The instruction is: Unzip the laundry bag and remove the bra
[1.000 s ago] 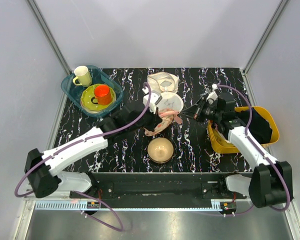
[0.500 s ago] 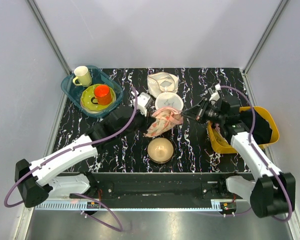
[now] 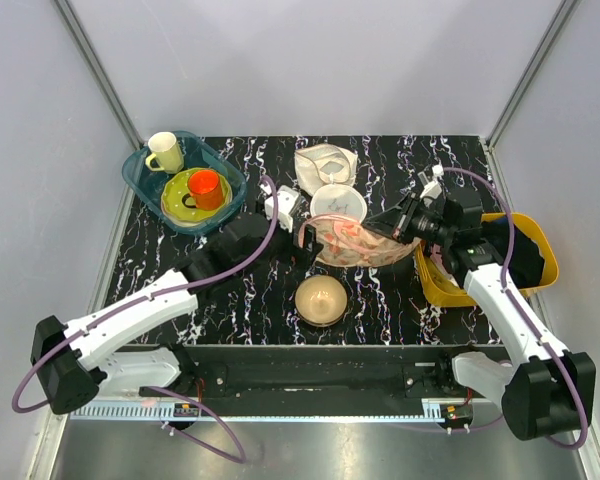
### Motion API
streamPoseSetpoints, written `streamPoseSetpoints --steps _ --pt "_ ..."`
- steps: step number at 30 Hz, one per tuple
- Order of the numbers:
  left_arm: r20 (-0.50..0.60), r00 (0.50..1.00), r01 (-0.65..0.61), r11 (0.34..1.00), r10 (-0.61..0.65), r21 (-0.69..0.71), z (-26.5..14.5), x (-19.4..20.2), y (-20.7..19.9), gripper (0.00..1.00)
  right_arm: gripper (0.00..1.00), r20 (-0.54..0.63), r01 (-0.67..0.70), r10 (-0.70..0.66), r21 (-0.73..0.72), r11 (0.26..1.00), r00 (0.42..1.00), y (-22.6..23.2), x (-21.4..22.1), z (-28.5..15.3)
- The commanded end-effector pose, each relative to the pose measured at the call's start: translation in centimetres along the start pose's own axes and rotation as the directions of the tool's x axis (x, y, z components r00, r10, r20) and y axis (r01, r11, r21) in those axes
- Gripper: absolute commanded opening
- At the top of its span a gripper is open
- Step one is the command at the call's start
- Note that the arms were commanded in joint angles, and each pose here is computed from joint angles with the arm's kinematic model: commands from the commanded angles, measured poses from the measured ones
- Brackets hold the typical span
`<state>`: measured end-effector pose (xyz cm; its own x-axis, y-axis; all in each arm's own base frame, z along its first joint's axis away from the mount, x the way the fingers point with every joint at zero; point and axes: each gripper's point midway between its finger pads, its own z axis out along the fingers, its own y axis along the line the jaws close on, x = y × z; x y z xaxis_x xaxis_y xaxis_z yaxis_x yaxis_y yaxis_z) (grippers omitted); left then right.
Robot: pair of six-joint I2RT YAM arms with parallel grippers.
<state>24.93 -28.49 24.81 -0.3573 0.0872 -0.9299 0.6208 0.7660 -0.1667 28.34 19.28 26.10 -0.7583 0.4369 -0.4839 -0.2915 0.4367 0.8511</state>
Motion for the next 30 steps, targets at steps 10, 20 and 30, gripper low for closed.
streamPoseSetpoints --steps 10,20,30 --pt "0.012 0.984 -0.18 0.973 0.18 0.141 3.8 -4.8 -3.5 0.99 0.0 -0.008 0.052 -0.052 -0.019 0.998 0.999 0.9 0.5 -0.2" --pt "-0.087 0.971 -0.185 0.931 0.222 0.315 7.2 -1.7 -6.4 0.99 0.0 -0.024 0.066 -0.066 -0.024 0.998 0.998 1.3 0.9 -0.6" --pt "-0.064 0.987 -0.133 0.975 0.146 0.177 4.9 -0.9 -3.7 0.0 0.0 -0.01 0.066 -0.066 0.046 0.997 0.998 -0.5 0.2 0.2"
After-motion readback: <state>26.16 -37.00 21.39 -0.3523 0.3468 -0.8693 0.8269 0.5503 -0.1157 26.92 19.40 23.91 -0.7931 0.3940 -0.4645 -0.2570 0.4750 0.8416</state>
